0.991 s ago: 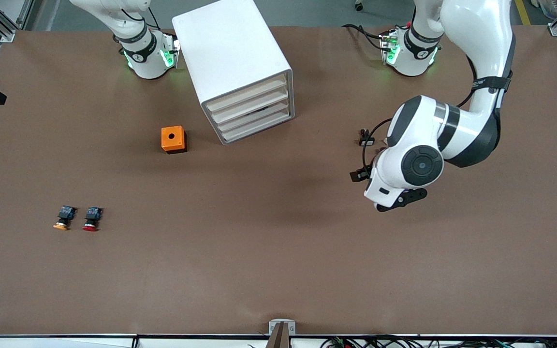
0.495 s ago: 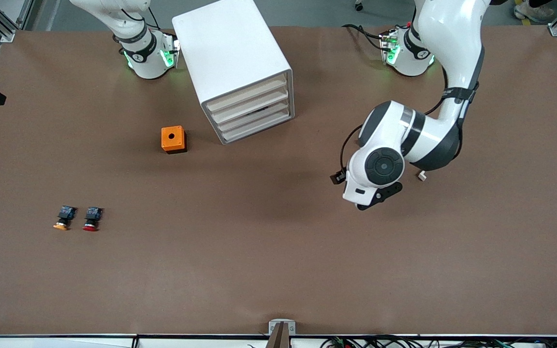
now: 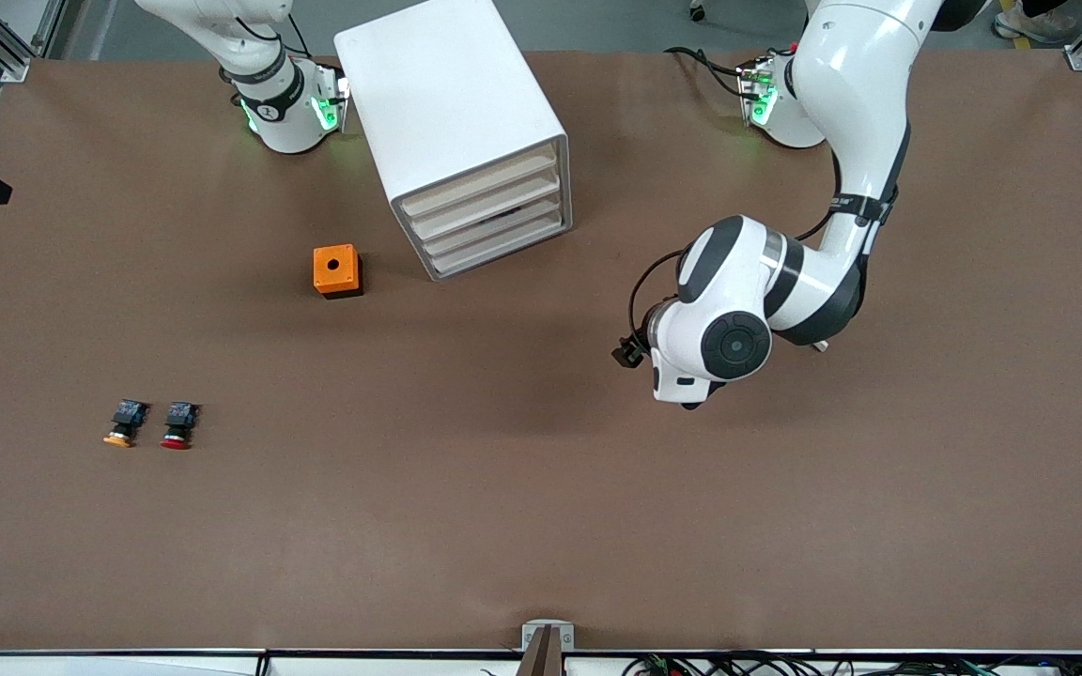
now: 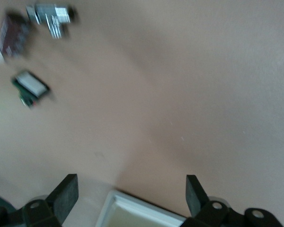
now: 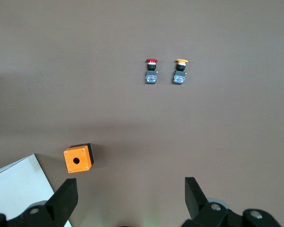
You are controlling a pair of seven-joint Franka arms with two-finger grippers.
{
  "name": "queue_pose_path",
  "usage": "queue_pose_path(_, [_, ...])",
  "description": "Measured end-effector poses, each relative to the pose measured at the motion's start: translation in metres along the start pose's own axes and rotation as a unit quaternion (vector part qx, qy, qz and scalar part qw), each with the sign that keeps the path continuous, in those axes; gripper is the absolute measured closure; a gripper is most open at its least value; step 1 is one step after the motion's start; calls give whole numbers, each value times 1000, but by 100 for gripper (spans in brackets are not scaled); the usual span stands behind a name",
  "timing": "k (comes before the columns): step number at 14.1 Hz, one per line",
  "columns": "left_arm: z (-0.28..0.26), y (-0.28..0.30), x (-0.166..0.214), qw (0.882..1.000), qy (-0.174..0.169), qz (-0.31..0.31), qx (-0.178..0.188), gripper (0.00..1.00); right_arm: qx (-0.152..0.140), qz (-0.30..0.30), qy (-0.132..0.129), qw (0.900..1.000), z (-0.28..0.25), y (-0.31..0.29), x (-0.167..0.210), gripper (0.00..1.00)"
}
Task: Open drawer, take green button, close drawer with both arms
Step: 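Move the left gripper to the front of the cabinet's drawer, then hook the drawer front with the left gripper fingers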
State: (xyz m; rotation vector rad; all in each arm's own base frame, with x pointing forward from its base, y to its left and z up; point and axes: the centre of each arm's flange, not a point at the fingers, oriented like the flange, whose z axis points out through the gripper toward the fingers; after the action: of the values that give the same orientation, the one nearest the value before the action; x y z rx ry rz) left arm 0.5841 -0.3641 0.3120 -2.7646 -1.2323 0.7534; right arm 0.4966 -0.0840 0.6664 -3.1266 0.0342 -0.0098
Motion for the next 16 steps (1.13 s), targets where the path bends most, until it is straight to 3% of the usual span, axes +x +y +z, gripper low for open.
queue_pose_path(4, [19, 14, -17, 990, -74, -117, -3, 0, 0, 0, 0, 1000, 0, 0, 0, 0])
queue_pose_path(11, [64, 34, -36, 940, -188, -284, 36, 0, 0, 0, 1, 1000, 0, 1, 0, 0])
queue_pose_path(13, [82, 38, -31, 925, -210, -313, 52, 0, 0, 0, 3, 1000, 0, 1, 0, 0])
queue_pose_path(16, [117, 42, -28, 912, -227, -332, 81, 0, -1, 0, 3, 1000, -1, 1, 1, 0])
